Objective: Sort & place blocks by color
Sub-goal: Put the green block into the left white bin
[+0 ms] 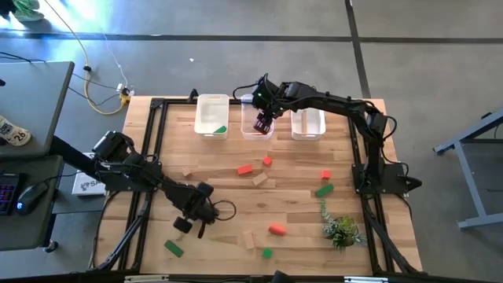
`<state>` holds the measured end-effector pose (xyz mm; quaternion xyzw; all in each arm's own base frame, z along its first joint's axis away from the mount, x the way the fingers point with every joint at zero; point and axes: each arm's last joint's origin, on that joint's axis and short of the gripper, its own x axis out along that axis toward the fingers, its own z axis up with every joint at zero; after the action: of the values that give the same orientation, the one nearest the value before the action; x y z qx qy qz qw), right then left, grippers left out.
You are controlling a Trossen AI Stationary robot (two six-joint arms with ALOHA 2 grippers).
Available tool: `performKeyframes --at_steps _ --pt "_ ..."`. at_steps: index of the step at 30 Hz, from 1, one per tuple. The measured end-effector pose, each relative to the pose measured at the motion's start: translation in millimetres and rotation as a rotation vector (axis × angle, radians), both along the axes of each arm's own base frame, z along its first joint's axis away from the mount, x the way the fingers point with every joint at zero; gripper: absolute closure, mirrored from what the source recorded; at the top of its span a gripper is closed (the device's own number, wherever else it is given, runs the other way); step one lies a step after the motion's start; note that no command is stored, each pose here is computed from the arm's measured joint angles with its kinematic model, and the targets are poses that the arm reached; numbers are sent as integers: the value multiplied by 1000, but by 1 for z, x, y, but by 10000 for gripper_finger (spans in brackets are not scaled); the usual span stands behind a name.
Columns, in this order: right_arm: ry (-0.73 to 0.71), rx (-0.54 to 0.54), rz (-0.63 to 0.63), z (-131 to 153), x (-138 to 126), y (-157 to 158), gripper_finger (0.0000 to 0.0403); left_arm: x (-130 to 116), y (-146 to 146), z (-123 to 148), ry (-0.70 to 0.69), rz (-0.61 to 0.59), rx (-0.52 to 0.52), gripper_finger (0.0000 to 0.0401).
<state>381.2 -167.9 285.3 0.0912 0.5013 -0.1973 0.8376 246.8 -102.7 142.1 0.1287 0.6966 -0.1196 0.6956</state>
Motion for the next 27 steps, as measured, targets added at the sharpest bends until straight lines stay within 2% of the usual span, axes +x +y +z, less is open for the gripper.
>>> performKeyframes --at_steps 7,15,22,27 --pt "92 38 17 -4 -5 11 263 6 18 25 -111 55 46 335" --pt "204 65 79 -8 -5 40 263 1 58 54 -222 185 194 335" --pt "333 25 71 -10 -8 67 263 -7 100 77 -305 296 353 335" --pt "419 -49 35 -10 -12 81 263 -10 132 87 -343 393 459 335"
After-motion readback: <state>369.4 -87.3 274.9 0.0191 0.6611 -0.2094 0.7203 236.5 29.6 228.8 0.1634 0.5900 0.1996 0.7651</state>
